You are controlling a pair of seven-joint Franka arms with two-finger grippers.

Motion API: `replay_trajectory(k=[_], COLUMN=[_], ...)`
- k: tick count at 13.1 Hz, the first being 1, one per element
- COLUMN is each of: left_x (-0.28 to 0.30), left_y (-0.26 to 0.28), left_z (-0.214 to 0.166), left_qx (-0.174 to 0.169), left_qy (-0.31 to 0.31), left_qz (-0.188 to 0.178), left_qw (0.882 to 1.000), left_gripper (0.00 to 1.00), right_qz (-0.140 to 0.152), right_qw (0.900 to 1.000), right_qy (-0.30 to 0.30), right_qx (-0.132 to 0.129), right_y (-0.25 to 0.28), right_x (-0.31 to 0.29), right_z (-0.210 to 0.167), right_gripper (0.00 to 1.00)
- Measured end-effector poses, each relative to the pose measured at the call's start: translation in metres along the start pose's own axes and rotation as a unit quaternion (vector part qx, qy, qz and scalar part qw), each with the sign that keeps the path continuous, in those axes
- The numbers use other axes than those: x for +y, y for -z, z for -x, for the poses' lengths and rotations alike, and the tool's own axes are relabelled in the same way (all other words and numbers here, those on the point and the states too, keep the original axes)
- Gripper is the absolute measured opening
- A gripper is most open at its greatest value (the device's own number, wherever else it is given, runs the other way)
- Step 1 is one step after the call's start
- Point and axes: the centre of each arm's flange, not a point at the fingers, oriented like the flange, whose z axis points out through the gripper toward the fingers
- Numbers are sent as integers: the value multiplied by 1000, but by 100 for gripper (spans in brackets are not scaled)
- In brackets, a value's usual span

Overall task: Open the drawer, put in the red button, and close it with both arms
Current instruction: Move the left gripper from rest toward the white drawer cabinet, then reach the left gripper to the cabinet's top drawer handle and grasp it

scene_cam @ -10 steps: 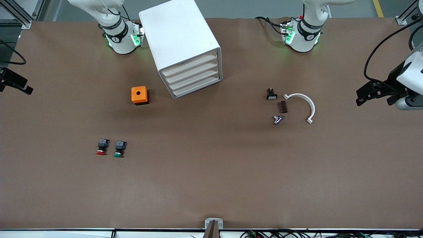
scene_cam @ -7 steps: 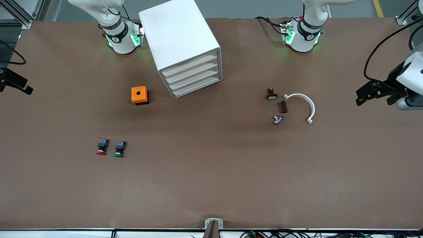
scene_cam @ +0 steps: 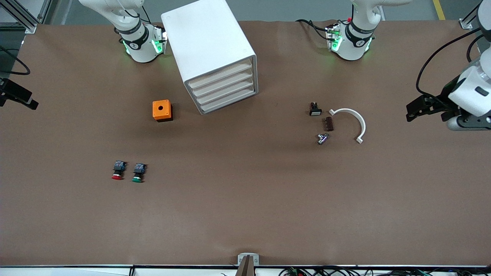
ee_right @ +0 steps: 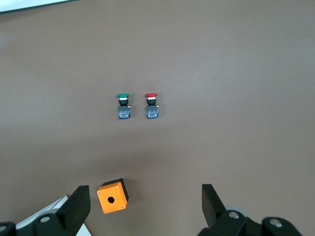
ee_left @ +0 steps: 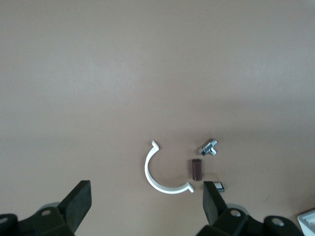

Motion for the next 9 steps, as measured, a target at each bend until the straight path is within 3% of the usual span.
replay_trajectory(k=[3, 5, 9], left_x=[27, 48, 75], left_y=[-34, -66, -146], left_z=[-2, -3, -7], left_qx=[-41, -83, -166], left_qy=[-44, -65, -120], left_qz=[12, 46, 178], left_qw=[998, 993, 963], left_gripper=[100, 100, 100], right_qz=[0, 0, 0], right_qw=[1000, 1000, 1000], right_qy=[0, 0, 0], right_qx=[0, 0, 0], right_y=[0, 0, 0], right_x=[0, 0, 0], right_z=[0, 0, 0], right_gripper=[100, 100, 100])
